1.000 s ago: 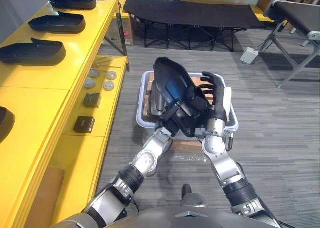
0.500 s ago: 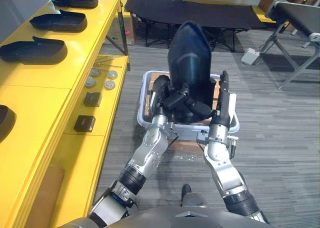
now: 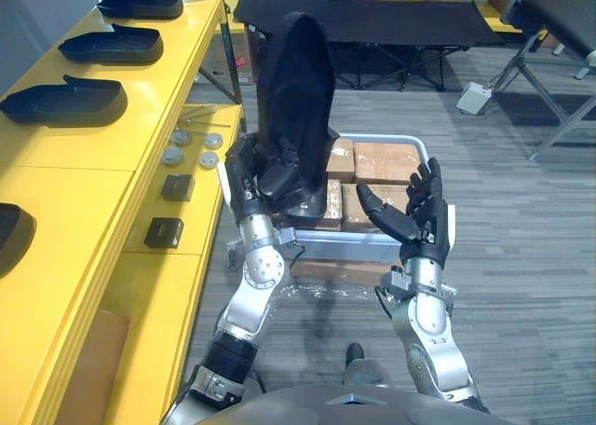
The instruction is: Walk over and take three plastic housings, then place them on the shelf
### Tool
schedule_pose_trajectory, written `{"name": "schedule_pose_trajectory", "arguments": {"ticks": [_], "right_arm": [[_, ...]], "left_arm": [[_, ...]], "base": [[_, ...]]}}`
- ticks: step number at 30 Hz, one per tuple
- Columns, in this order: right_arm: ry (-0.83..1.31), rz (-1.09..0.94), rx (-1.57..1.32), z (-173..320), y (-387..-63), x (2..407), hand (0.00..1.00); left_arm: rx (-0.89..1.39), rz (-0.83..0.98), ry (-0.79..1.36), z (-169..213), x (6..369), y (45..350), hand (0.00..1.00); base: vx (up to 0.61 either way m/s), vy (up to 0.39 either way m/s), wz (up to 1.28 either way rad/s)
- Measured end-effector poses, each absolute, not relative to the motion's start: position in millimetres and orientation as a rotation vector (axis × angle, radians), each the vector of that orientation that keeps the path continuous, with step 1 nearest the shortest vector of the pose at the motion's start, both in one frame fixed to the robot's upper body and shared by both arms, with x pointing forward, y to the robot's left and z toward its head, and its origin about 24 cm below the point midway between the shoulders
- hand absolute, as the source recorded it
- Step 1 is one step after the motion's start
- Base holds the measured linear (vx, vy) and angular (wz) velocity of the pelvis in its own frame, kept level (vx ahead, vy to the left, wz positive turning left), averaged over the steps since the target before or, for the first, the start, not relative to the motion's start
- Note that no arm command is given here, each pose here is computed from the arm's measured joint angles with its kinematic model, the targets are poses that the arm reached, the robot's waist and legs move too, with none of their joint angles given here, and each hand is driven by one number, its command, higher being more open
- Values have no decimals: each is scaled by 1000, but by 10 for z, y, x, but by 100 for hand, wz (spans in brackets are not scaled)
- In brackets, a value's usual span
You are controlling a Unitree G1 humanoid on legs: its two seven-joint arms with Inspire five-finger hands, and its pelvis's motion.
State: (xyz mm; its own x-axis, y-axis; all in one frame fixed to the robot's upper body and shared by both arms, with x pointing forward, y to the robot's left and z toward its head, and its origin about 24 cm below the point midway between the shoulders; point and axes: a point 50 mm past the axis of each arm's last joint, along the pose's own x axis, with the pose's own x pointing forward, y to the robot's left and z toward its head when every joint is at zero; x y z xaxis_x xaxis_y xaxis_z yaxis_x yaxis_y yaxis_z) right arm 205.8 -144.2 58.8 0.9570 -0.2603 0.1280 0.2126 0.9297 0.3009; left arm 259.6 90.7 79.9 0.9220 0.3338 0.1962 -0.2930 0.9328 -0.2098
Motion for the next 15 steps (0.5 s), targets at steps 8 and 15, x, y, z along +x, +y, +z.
{"name": "schedule_pose_trajectory", "arguments": {"ticks": [8,15], "right_arm": [[-240,-168,589,591,-1669,1839,100],[-17,-415,420,140,-2107,1513,100]], "left_arm": [[-113,298,-255,724,2451,1051,0],[-422,219,-272,767,2280,1262,0]], "base": [[8,5,-4],[2,-2,-2]]}}
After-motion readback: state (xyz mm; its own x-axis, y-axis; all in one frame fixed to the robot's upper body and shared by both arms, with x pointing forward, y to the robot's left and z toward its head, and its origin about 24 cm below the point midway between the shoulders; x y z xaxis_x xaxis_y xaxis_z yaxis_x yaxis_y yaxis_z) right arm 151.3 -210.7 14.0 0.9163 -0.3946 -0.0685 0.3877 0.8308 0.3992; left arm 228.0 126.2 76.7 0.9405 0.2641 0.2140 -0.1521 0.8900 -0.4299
